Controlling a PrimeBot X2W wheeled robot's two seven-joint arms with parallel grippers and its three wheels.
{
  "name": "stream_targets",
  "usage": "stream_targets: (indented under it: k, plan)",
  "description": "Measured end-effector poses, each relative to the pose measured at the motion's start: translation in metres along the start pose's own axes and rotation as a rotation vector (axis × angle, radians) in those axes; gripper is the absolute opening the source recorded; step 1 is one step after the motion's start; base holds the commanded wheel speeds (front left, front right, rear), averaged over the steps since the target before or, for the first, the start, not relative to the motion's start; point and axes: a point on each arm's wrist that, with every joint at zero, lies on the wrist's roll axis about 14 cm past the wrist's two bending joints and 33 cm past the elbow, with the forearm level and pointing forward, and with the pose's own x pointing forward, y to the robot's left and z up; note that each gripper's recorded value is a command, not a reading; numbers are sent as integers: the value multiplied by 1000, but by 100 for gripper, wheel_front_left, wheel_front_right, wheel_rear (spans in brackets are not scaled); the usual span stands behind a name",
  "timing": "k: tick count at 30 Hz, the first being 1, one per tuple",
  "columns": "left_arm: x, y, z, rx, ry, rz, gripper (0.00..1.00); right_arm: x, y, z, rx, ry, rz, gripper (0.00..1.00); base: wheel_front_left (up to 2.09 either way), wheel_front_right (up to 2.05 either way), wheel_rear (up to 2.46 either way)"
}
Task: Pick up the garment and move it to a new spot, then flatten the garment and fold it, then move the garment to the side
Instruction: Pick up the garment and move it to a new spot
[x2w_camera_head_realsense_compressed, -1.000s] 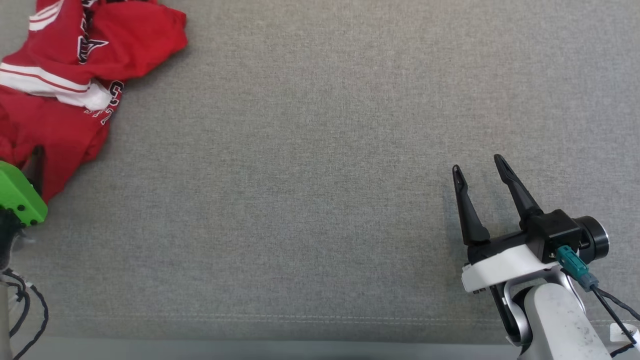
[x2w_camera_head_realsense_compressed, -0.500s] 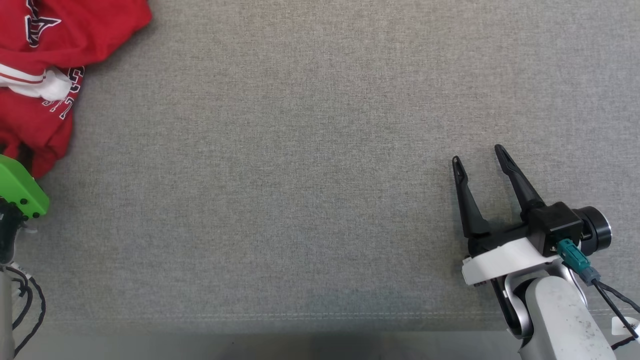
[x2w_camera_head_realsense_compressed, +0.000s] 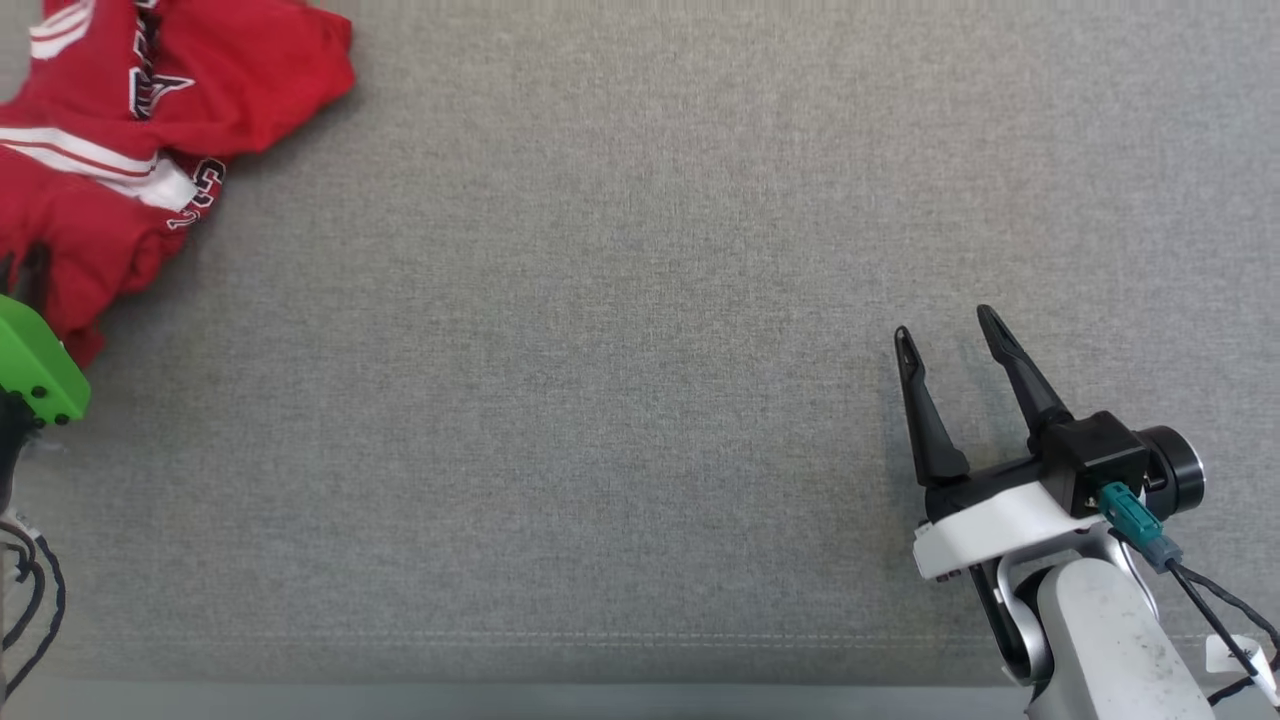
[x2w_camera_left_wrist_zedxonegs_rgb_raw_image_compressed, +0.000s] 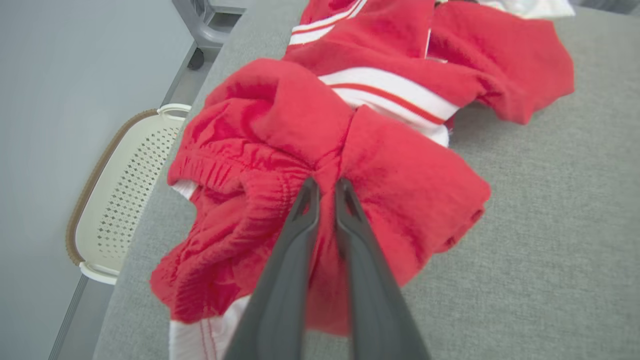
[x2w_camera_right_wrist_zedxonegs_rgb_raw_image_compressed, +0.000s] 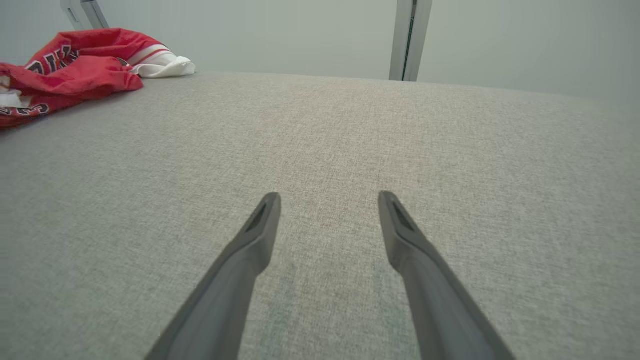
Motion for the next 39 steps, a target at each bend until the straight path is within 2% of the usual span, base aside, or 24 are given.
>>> stream_targets:
  k: [4, 10, 17, 22, 28, 33, 39]
  plan:
    - [-25, -7, 44, 47, -120, -36, 0, -5, 5, 17, 2, -38, 1, 100, 0, 0, 0]
    - [-55, -27, 81, 110, -227, -97, 0, -15, 6, 34, 0, -75, -10, 100, 0, 0, 0]
    - [-96, -77, 119, 196, -350, -221, 0, -34, 5, 54, -2, -115, -30, 100, 0, 0, 0]
    - [-119, -137, 138, 250, -427, -364, 0, -49, -3, 69, 2, -155, -67, 100, 0, 0, 0]
    - [-133, -227, 127, 289, -448, -583, 0, -72, -24, 77, -2, -177, -143, 100, 0, 0, 0]
    - [-131, -293, 102, 263, -423, -727, 0, -90, -40, 81, -3, -190, -203, 100, 0, 0, 0]
    - [-118, -353, 73, 221, -369, -827, 0, -110, -62, 85, -6, -201, -283, 100, 0, 0, 0]
